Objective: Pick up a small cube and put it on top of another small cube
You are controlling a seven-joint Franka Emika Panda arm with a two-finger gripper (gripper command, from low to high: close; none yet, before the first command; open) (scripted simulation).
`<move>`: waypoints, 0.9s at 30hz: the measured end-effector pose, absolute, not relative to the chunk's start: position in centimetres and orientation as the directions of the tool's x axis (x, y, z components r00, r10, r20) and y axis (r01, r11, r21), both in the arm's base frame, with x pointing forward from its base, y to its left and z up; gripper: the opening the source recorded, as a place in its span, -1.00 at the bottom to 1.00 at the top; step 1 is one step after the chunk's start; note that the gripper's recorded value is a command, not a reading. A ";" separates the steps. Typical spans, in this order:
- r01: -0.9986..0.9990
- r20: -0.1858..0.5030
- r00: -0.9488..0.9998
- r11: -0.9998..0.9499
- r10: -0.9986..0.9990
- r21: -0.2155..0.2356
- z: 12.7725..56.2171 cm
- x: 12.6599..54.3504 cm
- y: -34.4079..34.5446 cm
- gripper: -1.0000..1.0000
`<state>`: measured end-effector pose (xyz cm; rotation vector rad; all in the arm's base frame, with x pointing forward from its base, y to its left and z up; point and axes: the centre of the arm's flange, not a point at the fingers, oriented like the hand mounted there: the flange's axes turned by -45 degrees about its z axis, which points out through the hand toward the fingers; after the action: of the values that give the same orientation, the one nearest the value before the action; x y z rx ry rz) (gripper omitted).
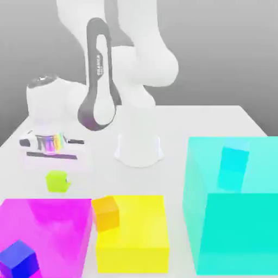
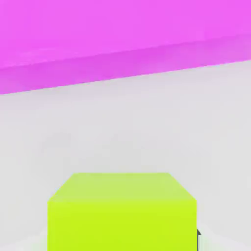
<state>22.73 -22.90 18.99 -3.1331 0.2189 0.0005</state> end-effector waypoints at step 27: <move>-0.722 -0.001 0.692 -0.692 -0.722 -0.005 27.4 52.6 -22.8 -1.00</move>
<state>52.57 -22.76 27.41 -2.8848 1.2313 -0.0013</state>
